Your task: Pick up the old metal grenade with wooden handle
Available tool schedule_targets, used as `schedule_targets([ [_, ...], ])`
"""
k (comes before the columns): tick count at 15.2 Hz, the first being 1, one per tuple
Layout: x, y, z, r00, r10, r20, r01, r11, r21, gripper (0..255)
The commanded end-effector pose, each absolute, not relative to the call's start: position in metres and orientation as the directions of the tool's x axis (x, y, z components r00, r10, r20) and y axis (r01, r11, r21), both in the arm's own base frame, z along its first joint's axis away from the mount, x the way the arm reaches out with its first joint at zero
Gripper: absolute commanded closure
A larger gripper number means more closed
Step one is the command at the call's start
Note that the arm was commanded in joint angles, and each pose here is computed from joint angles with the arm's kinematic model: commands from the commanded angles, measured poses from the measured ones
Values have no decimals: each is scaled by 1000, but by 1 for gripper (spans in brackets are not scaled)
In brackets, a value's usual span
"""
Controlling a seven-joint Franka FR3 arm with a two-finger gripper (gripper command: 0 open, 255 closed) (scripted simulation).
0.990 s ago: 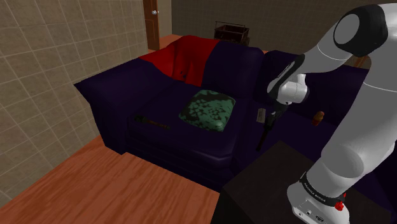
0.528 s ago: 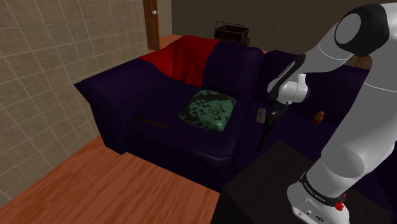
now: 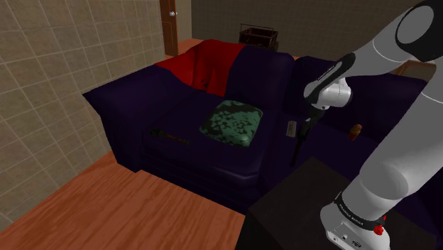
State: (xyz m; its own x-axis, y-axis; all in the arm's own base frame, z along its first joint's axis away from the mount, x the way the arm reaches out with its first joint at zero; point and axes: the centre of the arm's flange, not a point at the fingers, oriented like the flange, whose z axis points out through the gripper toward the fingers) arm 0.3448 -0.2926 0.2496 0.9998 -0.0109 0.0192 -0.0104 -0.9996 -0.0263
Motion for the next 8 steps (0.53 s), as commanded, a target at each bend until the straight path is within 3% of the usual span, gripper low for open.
schedule_targets([
  [1, 343, -294, 260, 1000, -11, 19, -10, -1000, -26, 255],
  [8, 343, -294, 287, 1000, -11, 19, -10, -1000, -26, 255],
])
